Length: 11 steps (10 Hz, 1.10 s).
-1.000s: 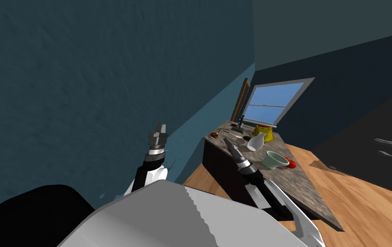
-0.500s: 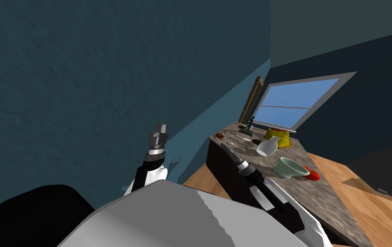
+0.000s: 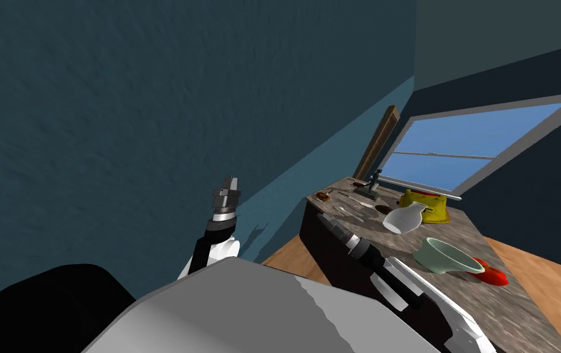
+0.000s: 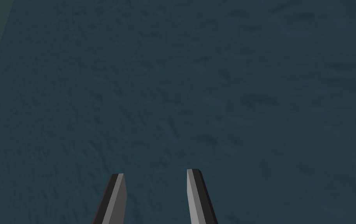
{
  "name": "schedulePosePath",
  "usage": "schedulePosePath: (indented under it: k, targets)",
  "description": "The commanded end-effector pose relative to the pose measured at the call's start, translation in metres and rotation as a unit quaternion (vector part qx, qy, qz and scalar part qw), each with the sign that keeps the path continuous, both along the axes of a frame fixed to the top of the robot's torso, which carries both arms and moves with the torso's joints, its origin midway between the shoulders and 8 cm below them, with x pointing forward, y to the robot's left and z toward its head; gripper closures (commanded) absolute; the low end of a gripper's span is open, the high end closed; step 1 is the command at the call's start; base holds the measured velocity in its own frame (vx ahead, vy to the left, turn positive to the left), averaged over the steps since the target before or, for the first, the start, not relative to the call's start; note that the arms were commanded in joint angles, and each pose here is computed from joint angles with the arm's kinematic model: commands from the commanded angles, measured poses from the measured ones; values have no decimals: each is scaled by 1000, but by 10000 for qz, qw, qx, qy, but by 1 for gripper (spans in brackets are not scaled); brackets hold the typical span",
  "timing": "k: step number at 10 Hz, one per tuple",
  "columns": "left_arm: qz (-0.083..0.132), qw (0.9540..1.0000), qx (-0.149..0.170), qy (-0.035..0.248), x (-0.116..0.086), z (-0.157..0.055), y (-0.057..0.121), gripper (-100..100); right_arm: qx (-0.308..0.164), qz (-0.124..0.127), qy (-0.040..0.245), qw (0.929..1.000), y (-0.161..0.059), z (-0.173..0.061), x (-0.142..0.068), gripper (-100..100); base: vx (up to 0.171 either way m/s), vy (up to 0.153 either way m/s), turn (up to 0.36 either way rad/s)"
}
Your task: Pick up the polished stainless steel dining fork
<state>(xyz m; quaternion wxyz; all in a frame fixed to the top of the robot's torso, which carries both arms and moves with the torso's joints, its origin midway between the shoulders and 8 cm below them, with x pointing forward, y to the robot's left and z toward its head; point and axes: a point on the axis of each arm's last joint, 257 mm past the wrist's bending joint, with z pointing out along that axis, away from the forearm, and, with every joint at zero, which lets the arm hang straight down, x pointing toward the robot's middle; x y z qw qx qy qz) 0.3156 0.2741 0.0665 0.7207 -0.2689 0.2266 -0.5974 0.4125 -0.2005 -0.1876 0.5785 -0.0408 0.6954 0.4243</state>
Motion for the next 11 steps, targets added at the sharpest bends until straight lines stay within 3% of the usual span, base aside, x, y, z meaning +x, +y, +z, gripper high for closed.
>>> schedulePosePath:
  k: [1, 3, 6, 11]
  targets:
    - [0, 10000, 0, 0, 0, 0, 0, 0, -379, 48, 185, 9991, -13, -23, 0, -100, -16, 5, 314]
    - [0, 10000, 0, 0, 0, 0, 0, 0, -813, 96, 372, 9959, -33, -45, -4, -100, -12, 4, 206]
    - [0, 10000, 0, 0, 0, 0, 0, 0, -1467, -31, 733, 9864, -84, -81, -7, -100, -8, 6, 206]
    - [1, 10000, 0, 0, 0, 0, 0, 0, -2478, -113, 1397, 9586, -172, -128, -31, -100, -5, 12, 225]
